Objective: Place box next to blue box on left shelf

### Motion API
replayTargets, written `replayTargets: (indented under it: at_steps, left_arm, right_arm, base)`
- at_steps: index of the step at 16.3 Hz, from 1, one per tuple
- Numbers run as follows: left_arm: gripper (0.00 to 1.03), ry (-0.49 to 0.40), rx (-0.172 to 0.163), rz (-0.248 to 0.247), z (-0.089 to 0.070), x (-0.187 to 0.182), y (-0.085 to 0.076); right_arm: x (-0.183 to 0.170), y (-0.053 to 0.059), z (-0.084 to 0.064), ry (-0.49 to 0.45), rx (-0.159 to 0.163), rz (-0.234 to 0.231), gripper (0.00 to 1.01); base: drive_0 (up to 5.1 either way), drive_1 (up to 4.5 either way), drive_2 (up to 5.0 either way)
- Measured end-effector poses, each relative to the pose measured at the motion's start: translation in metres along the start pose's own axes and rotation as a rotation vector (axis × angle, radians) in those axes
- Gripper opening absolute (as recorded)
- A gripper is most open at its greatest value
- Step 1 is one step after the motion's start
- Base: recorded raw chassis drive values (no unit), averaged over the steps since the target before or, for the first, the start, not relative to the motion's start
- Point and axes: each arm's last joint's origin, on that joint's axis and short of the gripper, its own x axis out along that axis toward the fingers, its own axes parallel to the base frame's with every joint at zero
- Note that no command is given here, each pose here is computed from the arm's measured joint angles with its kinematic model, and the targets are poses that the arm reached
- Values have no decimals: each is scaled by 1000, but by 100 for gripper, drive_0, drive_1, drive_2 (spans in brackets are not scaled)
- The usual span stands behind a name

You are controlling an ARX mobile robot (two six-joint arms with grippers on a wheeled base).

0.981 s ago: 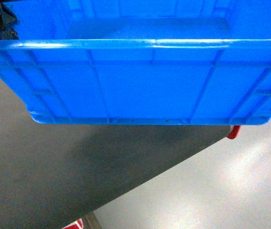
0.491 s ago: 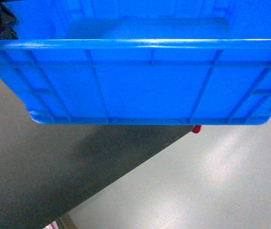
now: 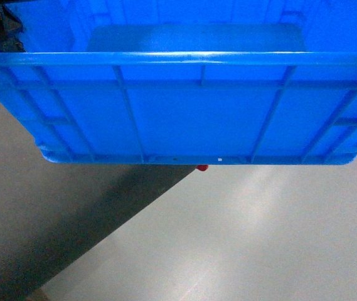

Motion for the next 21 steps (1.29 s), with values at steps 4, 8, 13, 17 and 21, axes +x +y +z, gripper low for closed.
replayTargets:
  at_steps: [4, 8, 13, 17, 21]
  left_arm:
    - [8, 0, 0, -1, 0, 0, 0]
    - [8, 0, 0, 0, 0, 0, 0]
    - [8, -1, 0, -1, 0, 0, 0]
    - [8, 2, 0, 0, 0, 0, 0]
    - [8, 0, 0, 0, 0, 0, 0]
  right_arm:
    - [0, 0, 0, 0, 0, 1, 8]
    - [0, 0, 0, 0, 0, 0, 8]
    - [0, 0, 0, -1, 0, 0, 8]
    - [0, 0, 0, 0, 0, 1, 8]
    - [0, 0, 0, 0, 0, 1, 8]
  base:
    - [-159, -159, -159]
    - [-146, -146, -146]
    - [-159, -159, -159]
    - [-147, -147, -147]
    - [-156, -156, -156]
